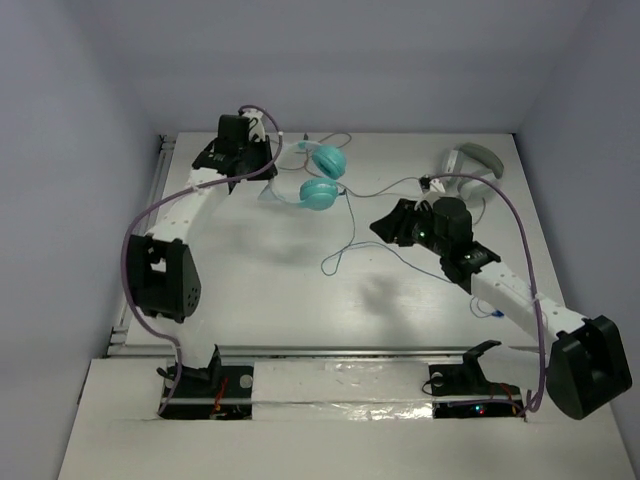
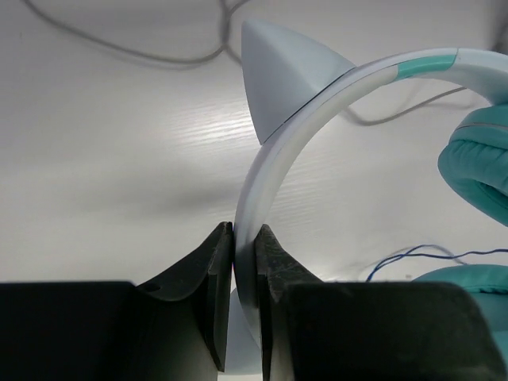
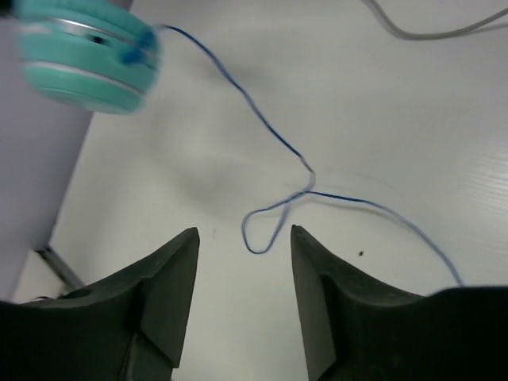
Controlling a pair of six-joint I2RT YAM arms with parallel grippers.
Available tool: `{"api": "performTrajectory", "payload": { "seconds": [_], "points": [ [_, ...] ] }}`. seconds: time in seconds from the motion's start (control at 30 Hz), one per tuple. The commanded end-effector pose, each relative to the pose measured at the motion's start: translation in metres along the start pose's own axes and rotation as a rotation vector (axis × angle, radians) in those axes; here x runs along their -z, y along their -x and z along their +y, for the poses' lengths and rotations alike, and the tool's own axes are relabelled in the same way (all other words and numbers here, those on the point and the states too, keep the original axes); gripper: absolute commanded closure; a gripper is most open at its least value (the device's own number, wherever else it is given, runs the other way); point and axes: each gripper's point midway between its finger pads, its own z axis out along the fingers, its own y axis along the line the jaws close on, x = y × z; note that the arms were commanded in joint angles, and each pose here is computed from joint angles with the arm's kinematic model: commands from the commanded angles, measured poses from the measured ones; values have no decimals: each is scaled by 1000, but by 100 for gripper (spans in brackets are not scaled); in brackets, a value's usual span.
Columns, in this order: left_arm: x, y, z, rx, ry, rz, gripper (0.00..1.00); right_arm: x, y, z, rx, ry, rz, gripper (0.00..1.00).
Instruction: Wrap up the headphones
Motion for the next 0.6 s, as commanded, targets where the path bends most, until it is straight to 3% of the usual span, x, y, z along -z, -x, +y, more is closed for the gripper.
{"api": "performTrajectory", "payload": {
  "seconds": [0.0,0.07,0.2,0.4,0.57],
  "points": [
    [51,39,-39,91,-170,-121,100,-4,39,14,75,18,-116,42],
    [71,56,-54,94,-228,-165,100,-9,41,9,83,0,-129,32],
    [111,93,-78,94,-311,-269,100,-17,43,10,138,23,-141,26],
    [149,124,-105,93,-425,-344,100,-24,33,38,203,217,-100,27],
    [176,139,-120,79,-484,-392,100,-33,33,24,204,154,-100,30]
  ]
}}
